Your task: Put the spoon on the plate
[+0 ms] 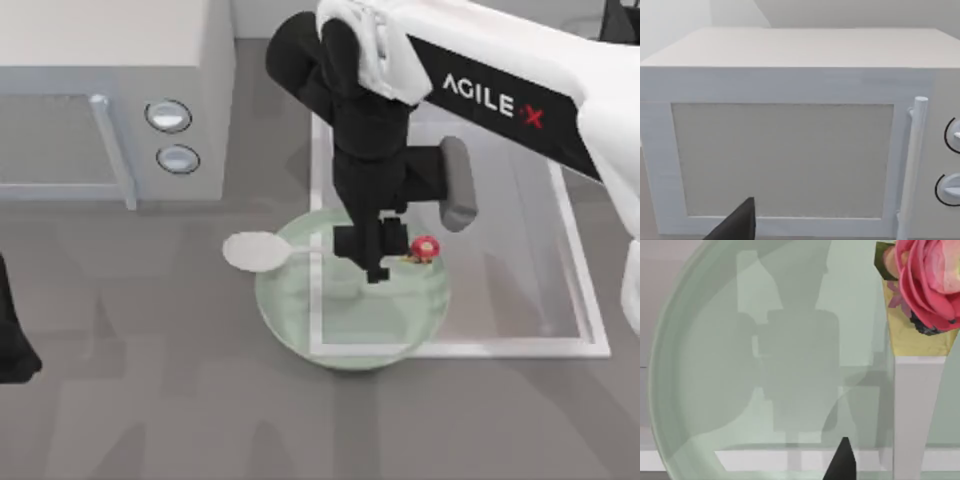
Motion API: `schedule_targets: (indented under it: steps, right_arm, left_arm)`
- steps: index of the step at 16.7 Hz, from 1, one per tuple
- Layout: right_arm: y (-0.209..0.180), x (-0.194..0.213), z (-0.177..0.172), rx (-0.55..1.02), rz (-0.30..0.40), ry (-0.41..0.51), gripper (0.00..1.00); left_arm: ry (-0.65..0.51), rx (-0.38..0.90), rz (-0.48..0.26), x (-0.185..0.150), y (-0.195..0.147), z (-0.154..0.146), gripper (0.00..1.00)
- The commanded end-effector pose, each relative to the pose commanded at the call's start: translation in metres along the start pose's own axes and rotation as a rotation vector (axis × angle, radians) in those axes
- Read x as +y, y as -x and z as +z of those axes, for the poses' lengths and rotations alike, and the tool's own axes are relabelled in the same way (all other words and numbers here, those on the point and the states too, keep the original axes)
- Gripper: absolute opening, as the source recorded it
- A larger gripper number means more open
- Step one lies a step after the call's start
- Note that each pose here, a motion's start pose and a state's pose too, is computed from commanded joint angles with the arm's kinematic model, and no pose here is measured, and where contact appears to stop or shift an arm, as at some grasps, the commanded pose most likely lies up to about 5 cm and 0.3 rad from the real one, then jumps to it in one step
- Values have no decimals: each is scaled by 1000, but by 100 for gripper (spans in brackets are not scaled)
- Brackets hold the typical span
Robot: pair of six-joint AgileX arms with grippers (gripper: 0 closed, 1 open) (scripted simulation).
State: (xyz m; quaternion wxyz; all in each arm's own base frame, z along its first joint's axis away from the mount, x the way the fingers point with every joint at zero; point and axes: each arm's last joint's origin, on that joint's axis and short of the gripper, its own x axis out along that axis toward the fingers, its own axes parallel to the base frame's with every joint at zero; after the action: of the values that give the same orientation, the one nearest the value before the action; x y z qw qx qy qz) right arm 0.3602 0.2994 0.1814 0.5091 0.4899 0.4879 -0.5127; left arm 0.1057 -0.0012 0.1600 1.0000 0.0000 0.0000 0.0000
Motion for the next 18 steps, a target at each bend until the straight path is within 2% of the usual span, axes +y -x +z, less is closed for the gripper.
schedule_targets:
  steps: [8, 18]
  right_arm:
    - [2, 4, 2, 21, 12, -9, 0]
    - [22, 22, -10, 233, 158, 5, 0]
  left_arm:
    - [0, 0, 0, 0, 0, 0, 100]
    - [0, 0, 0, 0, 0, 0, 100]
